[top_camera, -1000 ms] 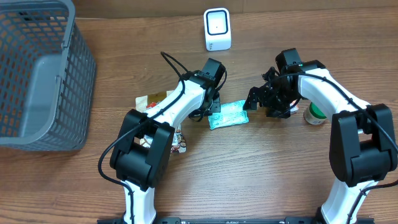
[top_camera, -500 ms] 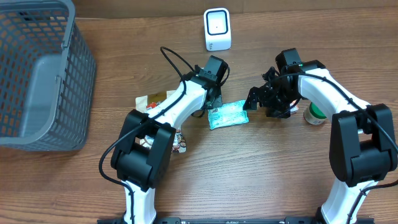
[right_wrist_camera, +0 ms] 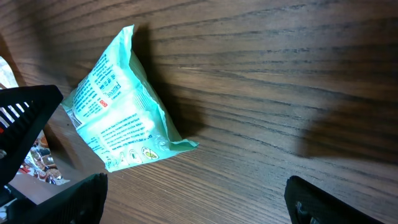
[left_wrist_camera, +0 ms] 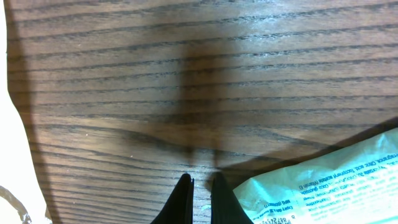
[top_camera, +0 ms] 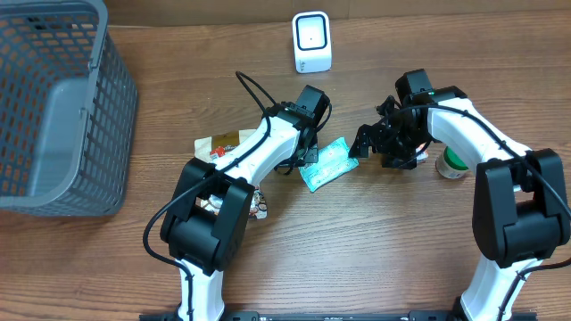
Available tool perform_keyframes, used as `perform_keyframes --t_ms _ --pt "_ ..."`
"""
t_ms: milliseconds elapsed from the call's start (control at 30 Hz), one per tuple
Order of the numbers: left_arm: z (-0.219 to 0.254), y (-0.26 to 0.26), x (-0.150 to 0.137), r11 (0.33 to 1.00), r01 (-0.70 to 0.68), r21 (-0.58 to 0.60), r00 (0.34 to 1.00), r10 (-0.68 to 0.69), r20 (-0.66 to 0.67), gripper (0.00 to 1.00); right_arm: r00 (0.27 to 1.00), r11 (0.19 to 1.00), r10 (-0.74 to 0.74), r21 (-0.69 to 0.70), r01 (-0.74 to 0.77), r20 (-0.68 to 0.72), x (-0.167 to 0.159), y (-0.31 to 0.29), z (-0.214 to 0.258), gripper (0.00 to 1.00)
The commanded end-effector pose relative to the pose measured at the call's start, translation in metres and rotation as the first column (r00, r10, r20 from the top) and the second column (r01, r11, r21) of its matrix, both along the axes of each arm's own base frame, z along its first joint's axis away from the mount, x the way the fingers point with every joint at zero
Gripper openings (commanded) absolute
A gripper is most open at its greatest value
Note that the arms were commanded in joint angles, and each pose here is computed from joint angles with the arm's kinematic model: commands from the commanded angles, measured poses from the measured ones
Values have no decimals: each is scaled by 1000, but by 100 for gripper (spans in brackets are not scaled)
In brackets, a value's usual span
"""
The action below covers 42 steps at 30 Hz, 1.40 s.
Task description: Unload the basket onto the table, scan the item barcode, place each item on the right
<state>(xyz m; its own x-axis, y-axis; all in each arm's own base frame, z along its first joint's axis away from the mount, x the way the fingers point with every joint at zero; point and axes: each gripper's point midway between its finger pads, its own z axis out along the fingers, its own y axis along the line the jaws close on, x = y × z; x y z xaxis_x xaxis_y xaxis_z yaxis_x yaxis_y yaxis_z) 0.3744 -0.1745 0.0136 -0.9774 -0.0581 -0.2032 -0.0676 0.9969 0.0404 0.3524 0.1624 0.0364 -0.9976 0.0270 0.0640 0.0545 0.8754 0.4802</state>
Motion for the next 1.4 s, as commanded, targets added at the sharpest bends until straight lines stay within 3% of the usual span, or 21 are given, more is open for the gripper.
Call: perform_keyframes --t_ms 0,300,767,1367 --pt "20 1 11 1000 3 -23 999 -3 37 4 998 1000 5 5 -5 69 11 1 19 93" --pt "62 -25 16 961 101 -258 995 -101 13 4 997 1000 10 7 -11 77 12 3 19 93" --pt "34 -33 -9 947 111 -301 984 -146 -97 4 994 998 55 10 -56 93 7 20 20 93" --pt "-17 -26 -20 968 84 -236 967 -137 -216 4 993 998 55 14 -57 108 10 21 19 92"
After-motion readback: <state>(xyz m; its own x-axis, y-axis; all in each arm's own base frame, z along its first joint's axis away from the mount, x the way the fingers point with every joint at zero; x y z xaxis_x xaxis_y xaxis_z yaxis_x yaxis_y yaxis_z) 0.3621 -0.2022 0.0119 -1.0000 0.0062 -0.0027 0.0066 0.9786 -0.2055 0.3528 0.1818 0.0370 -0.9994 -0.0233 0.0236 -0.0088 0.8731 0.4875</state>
